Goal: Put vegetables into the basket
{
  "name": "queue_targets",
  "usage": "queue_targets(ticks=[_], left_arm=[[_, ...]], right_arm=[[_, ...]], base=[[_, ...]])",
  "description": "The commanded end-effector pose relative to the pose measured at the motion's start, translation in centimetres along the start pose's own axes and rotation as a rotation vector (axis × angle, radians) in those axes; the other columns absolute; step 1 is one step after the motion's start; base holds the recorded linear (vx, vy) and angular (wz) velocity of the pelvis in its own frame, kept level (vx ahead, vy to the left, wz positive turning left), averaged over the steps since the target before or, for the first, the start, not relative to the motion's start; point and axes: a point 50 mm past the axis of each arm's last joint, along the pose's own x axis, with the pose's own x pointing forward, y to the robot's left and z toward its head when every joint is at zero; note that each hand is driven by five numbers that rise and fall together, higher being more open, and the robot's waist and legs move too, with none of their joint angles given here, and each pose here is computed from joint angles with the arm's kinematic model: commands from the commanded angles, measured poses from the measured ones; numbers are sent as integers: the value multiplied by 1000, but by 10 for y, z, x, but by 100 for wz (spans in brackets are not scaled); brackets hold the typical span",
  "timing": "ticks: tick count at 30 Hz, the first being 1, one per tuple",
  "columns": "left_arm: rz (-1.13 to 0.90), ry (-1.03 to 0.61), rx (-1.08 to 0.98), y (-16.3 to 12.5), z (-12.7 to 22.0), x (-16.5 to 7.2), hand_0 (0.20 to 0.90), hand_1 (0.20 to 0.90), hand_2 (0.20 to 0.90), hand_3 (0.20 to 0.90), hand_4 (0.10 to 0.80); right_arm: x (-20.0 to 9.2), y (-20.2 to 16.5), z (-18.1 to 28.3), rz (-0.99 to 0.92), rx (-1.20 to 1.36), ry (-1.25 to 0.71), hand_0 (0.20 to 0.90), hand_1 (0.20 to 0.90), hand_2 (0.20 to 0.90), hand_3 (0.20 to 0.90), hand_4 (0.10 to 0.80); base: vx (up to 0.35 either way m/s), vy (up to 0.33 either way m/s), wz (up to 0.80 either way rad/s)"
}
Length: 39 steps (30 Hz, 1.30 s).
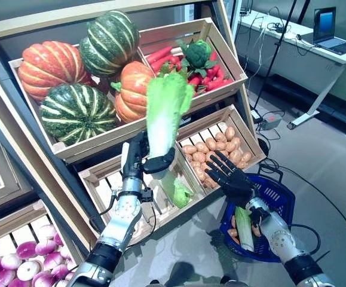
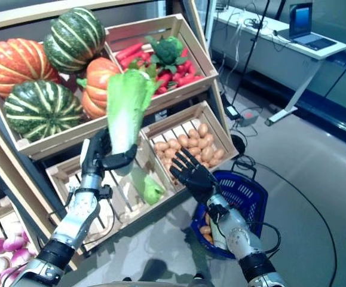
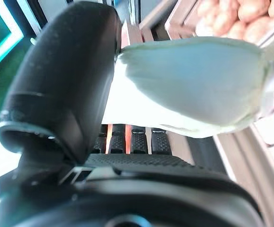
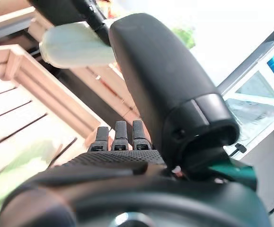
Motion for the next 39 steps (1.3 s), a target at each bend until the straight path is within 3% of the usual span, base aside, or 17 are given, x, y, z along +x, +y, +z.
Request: queue_targets(ticks=[1,8,19,31,39], left_arm=[[-110,-479,90,-2,81,22,300,300,300,300,400],[-250,-601,119,-14,105,21,300,300,300,300,400],[-325,-593,127,-16,106,22,300,300,300,300,400],[-356,-547,164,-19,99,24,300,300,300,300,400],[-367,-527,190,-18,94,26,300,300,300,300,400]], right_arm=[[30,46,45,266,22,-184,900,900,900,900,800],[34,59,50,369,82,-244,900,900,900,900,800],[39,69,66,426,40,-300,900,900,900,900,800],[42,118,105,661,-60,-421,900,900,900,900,800],[41,128,129,677,-129,-480,900,900,900,900,800]], base=[[22,0,5],[3,0,1],[10,2,0],[0,0,0],[0,0,0]])
